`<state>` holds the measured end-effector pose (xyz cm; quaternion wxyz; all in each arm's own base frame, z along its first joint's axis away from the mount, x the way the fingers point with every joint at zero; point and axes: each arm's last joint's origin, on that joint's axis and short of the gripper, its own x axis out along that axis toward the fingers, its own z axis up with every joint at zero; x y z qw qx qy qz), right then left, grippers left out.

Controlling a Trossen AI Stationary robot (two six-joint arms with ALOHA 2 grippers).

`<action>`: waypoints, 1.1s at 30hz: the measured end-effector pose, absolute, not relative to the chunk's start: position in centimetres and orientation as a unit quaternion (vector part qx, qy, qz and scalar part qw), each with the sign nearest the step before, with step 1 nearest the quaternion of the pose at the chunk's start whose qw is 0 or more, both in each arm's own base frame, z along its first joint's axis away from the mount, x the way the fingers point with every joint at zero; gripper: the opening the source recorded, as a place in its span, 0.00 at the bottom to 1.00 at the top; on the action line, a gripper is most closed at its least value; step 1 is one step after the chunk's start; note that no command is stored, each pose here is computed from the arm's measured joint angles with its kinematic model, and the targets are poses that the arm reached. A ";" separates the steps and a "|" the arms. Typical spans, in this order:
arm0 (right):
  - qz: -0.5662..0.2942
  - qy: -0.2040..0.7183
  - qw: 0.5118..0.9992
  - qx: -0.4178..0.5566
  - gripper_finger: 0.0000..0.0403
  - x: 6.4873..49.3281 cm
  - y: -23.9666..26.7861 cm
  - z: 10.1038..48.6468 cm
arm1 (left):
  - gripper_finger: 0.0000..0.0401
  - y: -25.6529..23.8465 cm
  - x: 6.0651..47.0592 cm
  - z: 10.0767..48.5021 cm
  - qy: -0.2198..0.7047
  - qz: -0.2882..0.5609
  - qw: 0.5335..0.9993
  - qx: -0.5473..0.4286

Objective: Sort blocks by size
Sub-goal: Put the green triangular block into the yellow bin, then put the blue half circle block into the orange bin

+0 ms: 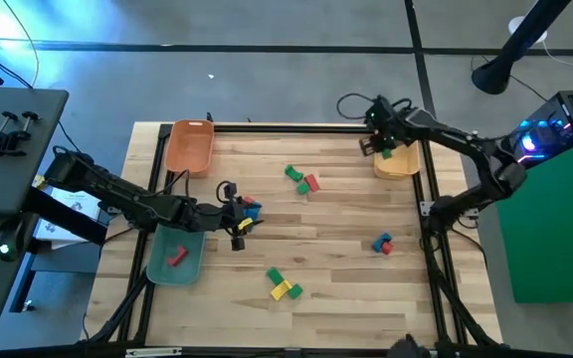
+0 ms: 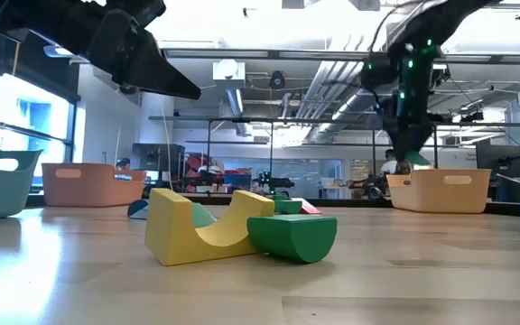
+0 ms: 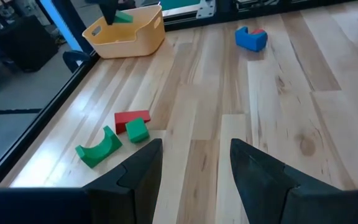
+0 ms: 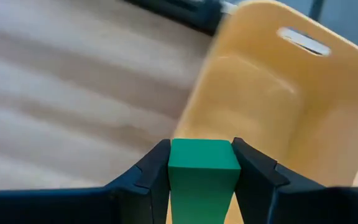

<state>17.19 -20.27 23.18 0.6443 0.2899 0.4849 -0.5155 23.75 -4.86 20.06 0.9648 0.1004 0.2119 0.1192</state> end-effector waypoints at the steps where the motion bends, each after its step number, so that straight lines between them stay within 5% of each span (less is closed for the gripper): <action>1: -0.522 0.483 0.639 0.294 0.32 17.0 -21.0 22.7 | 0.43 -4.9 23.8 20.1 0.211 0.119 0.965 0.100; 15: -0.524 0.559 0.555 0.324 0.32 16.5 -24.5 16.4 | 0.43 -4.9 23.8 20.1 0.208 0.119 0.966 0.099; 25: -0.517 0.585 0.541 0.312 0.56 16.3 -24.3 16.8 | 0.43 -4.9 23.8 20.2 0.206 0.119 0.966 0.097; 33: -0.568 0.559 0.542 0.266 0.58 16.1 -24.2 20.7 | 0.43 -4.9 23.8 20.3 0.201 0.120 0.968 0.096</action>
